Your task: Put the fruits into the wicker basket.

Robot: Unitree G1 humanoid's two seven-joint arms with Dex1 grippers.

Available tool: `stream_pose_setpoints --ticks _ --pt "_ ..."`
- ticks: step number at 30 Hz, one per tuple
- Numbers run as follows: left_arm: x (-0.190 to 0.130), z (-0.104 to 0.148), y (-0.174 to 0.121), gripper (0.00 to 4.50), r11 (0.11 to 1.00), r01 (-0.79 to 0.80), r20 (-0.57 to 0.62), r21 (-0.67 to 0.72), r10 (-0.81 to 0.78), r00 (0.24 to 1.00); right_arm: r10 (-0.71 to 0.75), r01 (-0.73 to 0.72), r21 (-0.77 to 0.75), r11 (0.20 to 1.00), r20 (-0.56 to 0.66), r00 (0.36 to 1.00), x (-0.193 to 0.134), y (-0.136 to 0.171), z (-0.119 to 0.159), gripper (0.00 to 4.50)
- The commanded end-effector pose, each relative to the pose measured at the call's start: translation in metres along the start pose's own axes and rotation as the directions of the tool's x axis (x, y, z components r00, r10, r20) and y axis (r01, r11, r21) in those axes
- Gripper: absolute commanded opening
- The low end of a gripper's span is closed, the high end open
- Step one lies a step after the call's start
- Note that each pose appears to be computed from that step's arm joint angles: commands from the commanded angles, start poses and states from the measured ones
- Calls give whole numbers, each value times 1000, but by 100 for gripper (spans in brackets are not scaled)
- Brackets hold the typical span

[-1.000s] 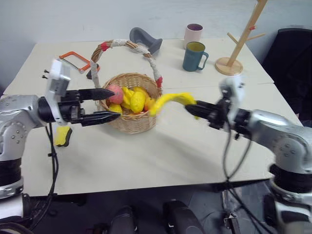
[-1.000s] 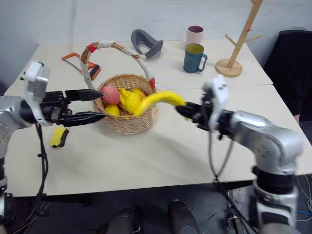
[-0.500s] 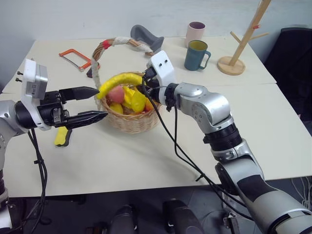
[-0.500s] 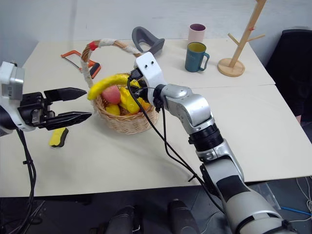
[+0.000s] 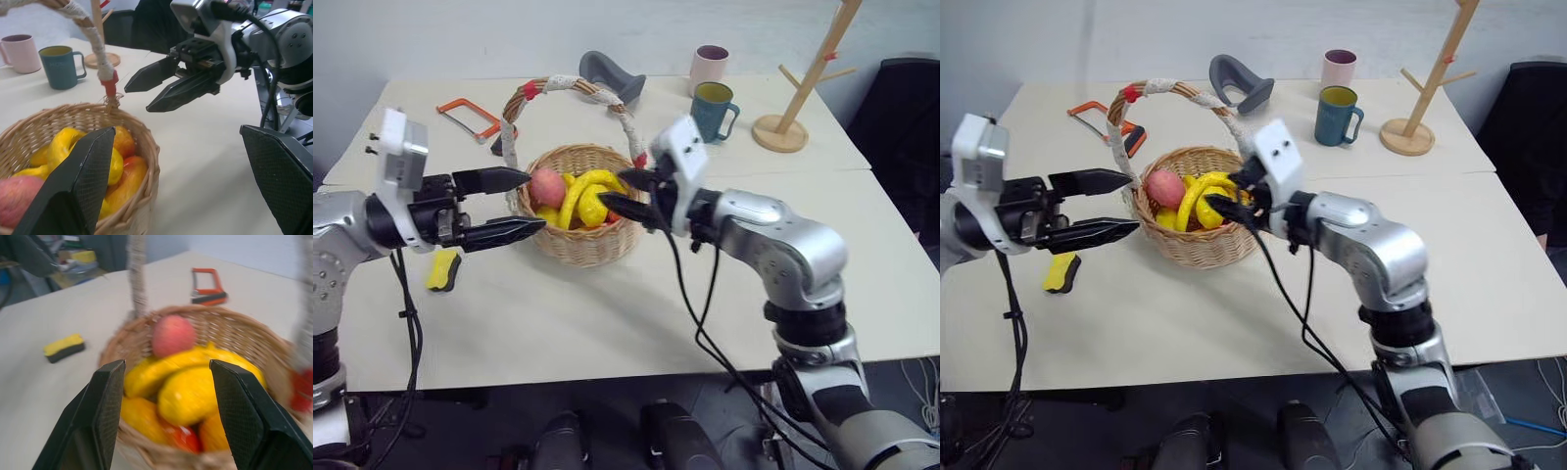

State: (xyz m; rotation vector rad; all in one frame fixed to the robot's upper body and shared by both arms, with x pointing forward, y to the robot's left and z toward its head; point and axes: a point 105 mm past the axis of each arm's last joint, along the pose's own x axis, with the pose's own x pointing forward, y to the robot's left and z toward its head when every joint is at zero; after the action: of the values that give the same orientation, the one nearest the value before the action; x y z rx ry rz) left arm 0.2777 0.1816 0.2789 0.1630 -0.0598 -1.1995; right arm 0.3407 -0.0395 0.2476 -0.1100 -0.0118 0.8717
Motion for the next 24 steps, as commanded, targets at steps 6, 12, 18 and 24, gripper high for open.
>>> stream_pose_setpoints --ticks 6,12,18,24 --pt "10 8 0 428 998 41 17 52 -42 999 -195 193 34 981 71 978 25 -35 11 280" --pt "11 0 0 428 998 37 7 43 -38 999 -201 198 47 979 62 978 56 -39 0 280" --pt "11 4 0 428 998 28 18 58 -29 999 -214 213 26 977 91 973 61 -45 0 161" --pt "12 5 -1 428 998 18 23 68 -20 1000 -216 218 8 976 173 961 41 -50 13 21"
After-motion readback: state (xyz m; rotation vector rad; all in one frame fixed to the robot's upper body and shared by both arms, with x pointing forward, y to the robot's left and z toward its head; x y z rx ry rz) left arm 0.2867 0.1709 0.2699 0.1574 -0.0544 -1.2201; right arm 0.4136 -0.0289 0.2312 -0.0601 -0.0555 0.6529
